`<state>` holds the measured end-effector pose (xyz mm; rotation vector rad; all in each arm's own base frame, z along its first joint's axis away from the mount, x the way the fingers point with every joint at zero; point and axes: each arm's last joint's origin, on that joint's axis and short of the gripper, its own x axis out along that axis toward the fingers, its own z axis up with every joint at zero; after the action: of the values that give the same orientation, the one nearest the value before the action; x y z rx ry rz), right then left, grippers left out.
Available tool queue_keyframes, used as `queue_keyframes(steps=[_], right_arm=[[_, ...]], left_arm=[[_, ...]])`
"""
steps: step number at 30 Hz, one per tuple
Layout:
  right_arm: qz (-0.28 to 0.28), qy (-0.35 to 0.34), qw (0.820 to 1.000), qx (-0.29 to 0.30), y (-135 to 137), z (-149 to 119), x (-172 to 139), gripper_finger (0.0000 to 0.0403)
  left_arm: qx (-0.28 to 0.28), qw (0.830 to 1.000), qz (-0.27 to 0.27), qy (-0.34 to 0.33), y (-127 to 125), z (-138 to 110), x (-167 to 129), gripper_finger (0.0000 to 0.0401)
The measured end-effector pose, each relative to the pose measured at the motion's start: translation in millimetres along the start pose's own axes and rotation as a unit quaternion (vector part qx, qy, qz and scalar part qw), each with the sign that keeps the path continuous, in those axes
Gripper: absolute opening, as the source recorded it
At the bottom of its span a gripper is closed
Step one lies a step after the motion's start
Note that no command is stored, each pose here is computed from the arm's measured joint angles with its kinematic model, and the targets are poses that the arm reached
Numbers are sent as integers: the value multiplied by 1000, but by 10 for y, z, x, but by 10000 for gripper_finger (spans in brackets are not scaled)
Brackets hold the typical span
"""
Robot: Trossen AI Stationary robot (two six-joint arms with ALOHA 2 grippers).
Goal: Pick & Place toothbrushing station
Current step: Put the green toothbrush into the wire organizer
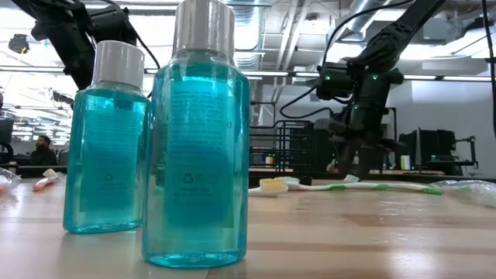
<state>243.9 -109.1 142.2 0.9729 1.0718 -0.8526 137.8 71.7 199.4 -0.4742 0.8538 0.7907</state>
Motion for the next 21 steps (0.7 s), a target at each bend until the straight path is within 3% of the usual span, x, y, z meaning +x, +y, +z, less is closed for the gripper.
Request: queue_keyframes(steps=[11,21], right_arm=[[-23,7,1000,9,-106,-53,53,166],[-8,-7,1000,19,-87,-32,63,166]], left_arm=[[-3,1000,-4,-14,-10,27,-1,170],[-5,1000,-4,-17,-12,32,-1,170]])
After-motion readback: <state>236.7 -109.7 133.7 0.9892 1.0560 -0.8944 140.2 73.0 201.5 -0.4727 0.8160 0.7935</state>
